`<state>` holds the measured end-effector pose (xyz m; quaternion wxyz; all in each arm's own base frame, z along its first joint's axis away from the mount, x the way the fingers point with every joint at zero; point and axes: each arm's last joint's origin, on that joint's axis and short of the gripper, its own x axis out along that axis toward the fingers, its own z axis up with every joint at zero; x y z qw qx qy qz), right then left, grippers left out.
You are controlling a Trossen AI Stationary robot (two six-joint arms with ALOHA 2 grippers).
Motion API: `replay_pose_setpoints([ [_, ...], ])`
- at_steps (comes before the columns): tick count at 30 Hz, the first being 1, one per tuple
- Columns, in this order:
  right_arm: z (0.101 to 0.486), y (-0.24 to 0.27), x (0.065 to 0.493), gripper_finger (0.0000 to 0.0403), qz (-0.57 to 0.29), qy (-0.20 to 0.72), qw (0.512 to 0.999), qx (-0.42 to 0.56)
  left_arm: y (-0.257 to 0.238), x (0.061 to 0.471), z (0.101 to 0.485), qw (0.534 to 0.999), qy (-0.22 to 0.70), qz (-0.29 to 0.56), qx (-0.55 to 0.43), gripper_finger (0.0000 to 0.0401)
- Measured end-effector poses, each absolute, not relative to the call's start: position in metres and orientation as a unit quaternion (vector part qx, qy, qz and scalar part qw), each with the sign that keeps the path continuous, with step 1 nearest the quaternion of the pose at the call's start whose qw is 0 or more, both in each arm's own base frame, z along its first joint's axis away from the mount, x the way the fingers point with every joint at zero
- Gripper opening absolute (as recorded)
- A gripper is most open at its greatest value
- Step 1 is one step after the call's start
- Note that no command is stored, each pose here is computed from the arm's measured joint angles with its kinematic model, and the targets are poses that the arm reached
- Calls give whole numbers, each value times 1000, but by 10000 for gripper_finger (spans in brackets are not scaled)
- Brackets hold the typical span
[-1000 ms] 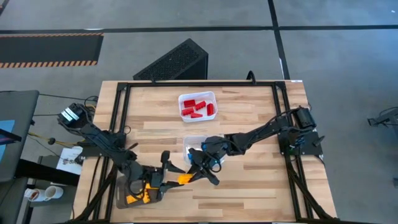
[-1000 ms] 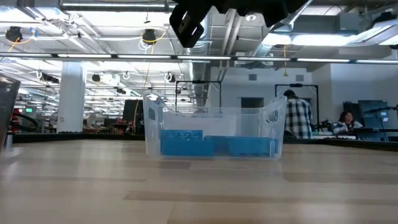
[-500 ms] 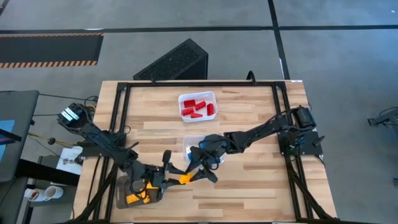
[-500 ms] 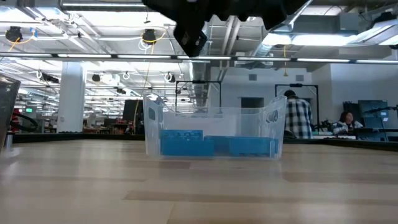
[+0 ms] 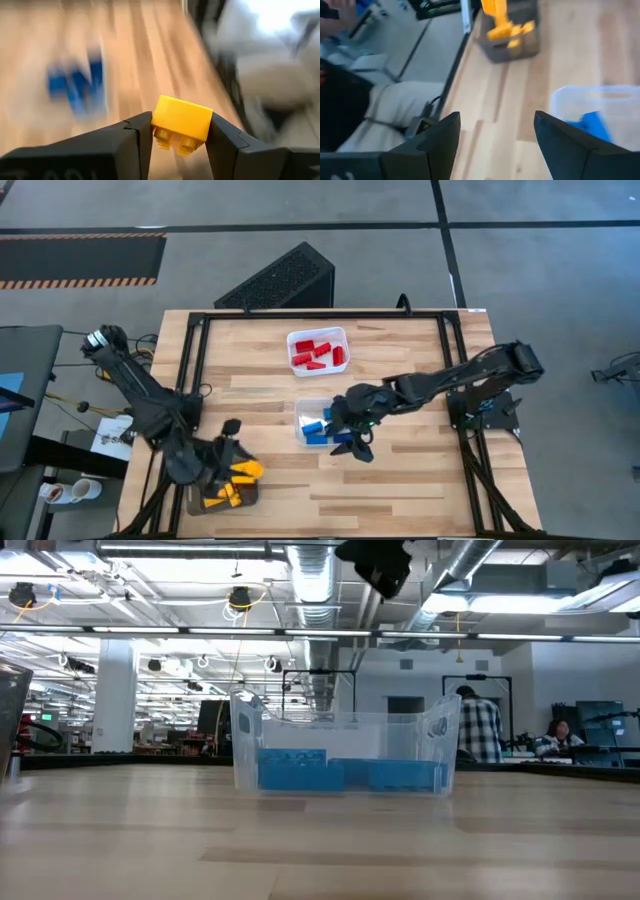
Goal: Sort & place blocks by color
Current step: Put the yellow game piece into the black bin, then return to Home Position
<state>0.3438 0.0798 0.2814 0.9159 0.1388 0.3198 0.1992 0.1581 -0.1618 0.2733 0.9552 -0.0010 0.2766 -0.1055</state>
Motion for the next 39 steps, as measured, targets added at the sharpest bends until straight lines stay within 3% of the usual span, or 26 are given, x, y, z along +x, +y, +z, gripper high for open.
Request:
replay_pose_setpoints([
  [5, 291, 85, 338, 275, 163, 297, 935, 105, -174, 149, 268, 869, 490, -61, -24, 112],
  [8, 289, 87, 337, 275, 160, 302, 934, 102, -184, 151, 261, 826, 561, -49, -24, 112],
  [11, 286, 89, 338, 275, 153, 309, 933, 106, -194, 155, 253, 809, 584, -53, -34, 131],
  [16, 286, 89, 338, 276, 151, 310, 932, 110, -196, 162, 246, 791, 605, -9, -88, 202],
  [23, 289, 87, 336, 276, 150, 307, 933, 111, -193, 164, 255, 799, 591, -31, -107, 269],
  [27, 290, 87, 336, 276, 152, 304, 935, 105, -185, 162, 277, 853, 517, -39, -64, 265],
  [31, 307, 84, 324, 276, 165, 280, 943, 74, -173, 144, 306, 932, 361, -29, 3, 235],
  [39, 356, 61, 280, 264, 134, 215, 967, 35, -126, 121, 319, 988, 148, -48, -1, 116],
])
